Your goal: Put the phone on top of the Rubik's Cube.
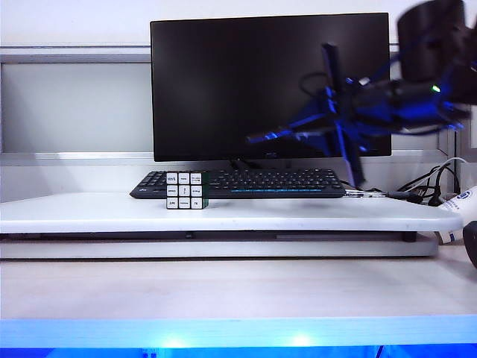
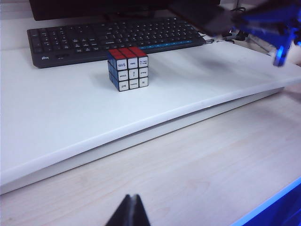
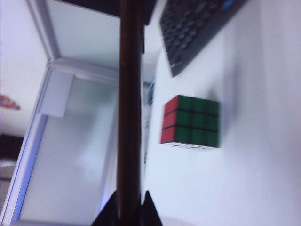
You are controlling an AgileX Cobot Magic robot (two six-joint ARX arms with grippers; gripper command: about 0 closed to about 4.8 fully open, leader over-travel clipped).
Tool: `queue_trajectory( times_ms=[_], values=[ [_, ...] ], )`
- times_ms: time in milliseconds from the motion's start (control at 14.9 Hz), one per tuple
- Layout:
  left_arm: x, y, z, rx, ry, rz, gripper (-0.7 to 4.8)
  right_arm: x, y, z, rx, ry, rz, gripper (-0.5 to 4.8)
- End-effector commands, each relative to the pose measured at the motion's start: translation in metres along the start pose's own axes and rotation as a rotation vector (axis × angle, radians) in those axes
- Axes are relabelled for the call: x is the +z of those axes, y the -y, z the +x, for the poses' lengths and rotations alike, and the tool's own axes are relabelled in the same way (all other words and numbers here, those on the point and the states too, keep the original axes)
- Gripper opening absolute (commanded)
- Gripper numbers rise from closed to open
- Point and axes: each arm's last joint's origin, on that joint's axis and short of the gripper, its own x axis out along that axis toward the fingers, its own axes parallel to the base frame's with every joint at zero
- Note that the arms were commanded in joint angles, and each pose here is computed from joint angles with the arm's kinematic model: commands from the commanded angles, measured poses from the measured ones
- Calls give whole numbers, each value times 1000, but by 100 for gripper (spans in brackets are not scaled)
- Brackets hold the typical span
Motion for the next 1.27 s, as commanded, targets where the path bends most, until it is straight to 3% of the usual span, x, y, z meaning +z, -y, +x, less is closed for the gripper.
queue_trajectory(
  times_ms=[67,535,1271],
  values=[
    [-2,0,0,-10,-15,-5,-6,-1,-19,15,27,-28,-60,-9],
    [-2,-1,0,33,-14,2,-6,-9,-35,54,32,-66,-67,-9],
    [-2,-2,0,61,-16,29,-6,-27,-18,89,4,-138,-17,-9]
  ],
)
